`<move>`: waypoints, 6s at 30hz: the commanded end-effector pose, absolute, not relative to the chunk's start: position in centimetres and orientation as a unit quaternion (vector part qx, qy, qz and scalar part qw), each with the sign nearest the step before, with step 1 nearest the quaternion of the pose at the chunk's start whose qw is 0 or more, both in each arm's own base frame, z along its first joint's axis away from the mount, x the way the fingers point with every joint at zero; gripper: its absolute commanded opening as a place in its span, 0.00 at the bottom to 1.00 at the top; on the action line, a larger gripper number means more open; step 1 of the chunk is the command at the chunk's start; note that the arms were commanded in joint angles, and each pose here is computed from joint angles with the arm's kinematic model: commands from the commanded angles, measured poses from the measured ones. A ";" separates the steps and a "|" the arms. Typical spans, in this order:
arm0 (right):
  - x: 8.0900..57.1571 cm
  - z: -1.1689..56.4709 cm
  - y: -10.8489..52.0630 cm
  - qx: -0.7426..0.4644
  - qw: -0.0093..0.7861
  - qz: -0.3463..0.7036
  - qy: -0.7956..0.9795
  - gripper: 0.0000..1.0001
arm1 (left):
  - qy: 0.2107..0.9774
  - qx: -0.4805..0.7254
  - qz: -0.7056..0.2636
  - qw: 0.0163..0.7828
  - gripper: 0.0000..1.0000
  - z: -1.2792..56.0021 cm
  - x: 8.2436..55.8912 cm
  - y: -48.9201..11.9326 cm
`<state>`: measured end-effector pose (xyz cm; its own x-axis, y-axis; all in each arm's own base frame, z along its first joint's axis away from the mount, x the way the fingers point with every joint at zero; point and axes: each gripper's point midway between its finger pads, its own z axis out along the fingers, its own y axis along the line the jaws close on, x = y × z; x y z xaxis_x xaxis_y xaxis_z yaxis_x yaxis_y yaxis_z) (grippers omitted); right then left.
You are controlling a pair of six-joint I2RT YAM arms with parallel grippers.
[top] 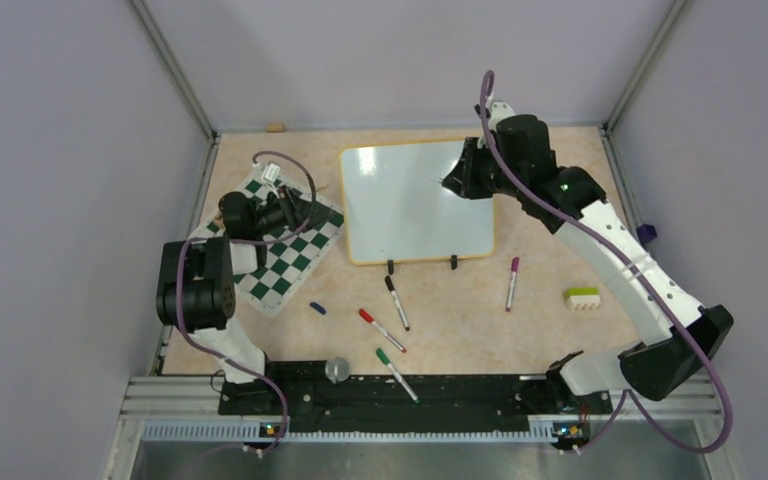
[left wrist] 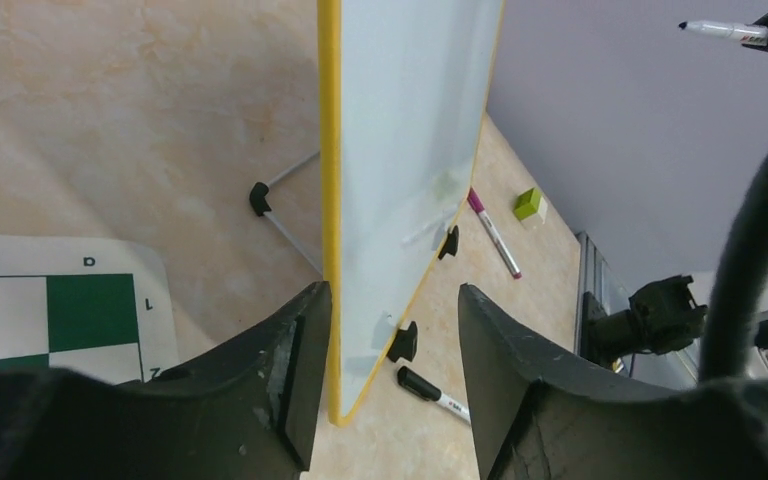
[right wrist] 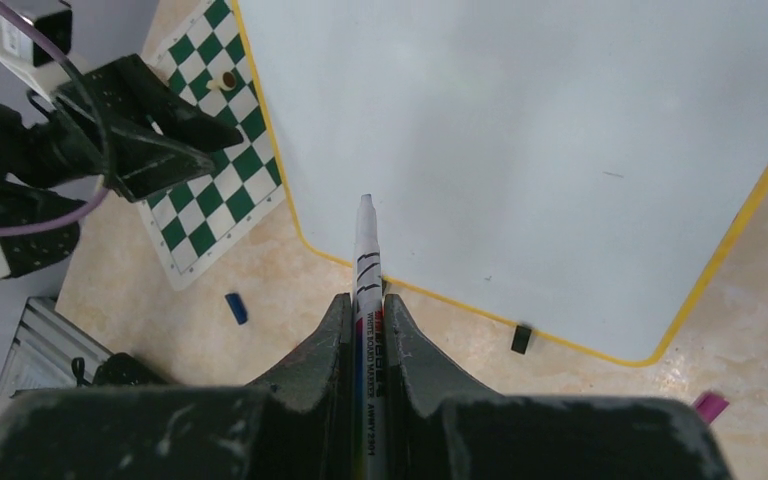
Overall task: Write a sentence on the whiteboard
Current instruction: Adjust the whiteboard at the center of the board.
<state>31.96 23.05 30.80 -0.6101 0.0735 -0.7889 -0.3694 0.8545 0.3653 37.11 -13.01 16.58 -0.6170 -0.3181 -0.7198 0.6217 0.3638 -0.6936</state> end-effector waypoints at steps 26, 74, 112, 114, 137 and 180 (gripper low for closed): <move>35.7 36.5 25.3 -0.117 0.492 0.289 0.813 0.00 | 0.628 0.155 -0.585 0.488 0.83 16.9 41.8 -13.5; 31.4 32.6 19.7 -0.121 0.511 0.236 0.818 0.00 | 0.608 0.303 -0.626 0.383 0.00 12.7 37.2 -21.6; 32.5 33.5 20.8 -0.137 0.523 0.247 0.804 0.00 | 0.620 0.254 -0.589 0.452 0.29 13.5 36.9 -18.7; 32.7 33.6 20.9 -0.135 0.523 0.247 0.804 0.00 | 0.615 0.273 -0.583 0.456 0.35 13.9 36.2 -18.4; 34.3 33.5 22.5 -0.130 0.508 0.266 0.809 0.00 | 0.606 0.276 -0.540 0.515 0.15 14.7 37.5 -16.5; 36.3 34.7 29.9 -0.178 0.522 0.267 0.790 0.00 | 0.605 0.293 -0.603 0.430 0.82 14.7 39.3 -19.1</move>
<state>36.02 29.23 31.50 -0.4684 -0.0303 -0.8830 -0.5274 0.8114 0.2519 39.24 -19.00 13.73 -0.5242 -0.1761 -0.8332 0.8282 0.1226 -0.5469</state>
